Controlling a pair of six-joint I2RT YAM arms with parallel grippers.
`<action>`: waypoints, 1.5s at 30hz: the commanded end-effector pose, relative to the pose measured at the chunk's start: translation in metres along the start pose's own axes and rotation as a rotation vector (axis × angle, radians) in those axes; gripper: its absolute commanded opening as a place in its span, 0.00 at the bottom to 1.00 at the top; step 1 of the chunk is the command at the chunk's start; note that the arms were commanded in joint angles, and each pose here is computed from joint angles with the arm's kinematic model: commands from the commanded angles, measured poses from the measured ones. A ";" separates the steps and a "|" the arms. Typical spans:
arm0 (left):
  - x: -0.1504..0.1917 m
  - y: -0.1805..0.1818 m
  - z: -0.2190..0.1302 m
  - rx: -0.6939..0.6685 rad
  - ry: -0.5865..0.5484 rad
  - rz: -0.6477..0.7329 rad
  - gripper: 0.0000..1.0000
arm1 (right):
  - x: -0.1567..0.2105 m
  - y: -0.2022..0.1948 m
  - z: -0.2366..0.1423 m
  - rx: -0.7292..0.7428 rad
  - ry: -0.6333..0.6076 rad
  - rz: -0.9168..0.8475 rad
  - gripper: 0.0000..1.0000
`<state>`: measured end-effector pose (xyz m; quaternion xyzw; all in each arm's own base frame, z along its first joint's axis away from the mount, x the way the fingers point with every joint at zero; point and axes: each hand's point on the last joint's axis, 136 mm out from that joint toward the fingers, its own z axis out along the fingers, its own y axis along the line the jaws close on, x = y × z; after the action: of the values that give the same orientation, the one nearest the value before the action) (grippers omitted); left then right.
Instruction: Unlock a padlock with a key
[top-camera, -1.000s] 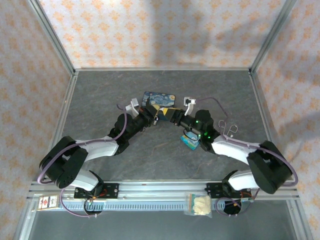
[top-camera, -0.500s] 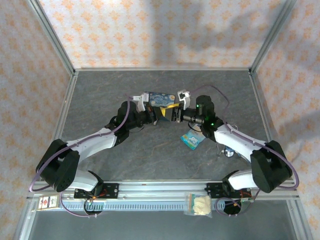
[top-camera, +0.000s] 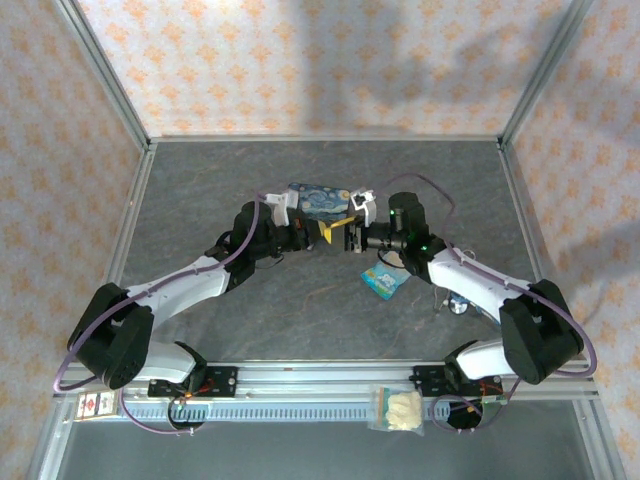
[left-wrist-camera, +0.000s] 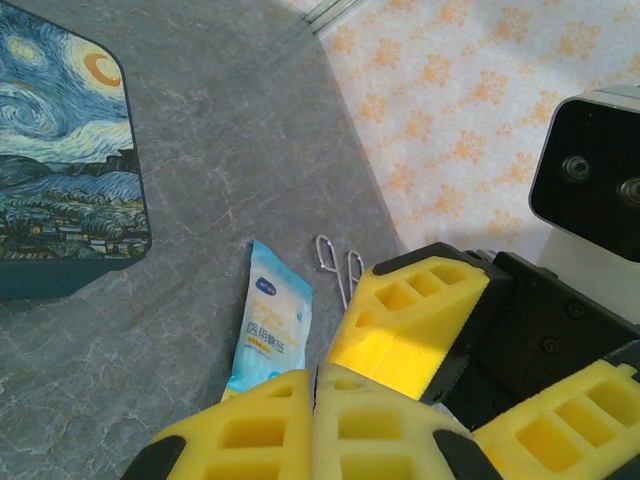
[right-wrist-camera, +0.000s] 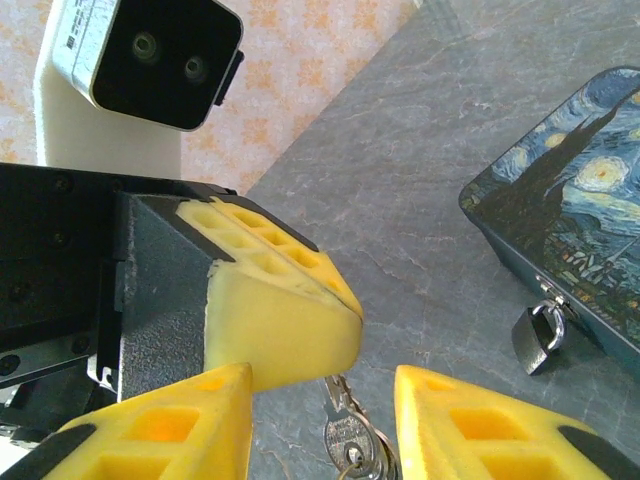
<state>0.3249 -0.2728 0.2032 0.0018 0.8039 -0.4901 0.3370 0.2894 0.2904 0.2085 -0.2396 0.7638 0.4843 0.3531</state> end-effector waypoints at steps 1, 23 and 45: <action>-0.026 -0.035 -0.010 0.096 -0.063 0.055 0.00 | 0.011 -0.007 -0.002 0.035 0.026 0.001 0.41; -0.026 -0.046 -0.015 0.155 -0.060 0.056 0.00 | 0.008 -0.011 -0.002 0.054 -0.002 -0.002 0.40; -0.053 -0.044 -0.048 0.249 -0.247 -0.040 0.72 | -0.008 0.006 -0.001 -0.062 -0.073 0.082 0.00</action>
<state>0.3284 -0.2389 0.2549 -0.0390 0.7298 -0.5529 0.4002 0.2905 0.2911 0.2047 -0.1934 0.7636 0.5160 0.3366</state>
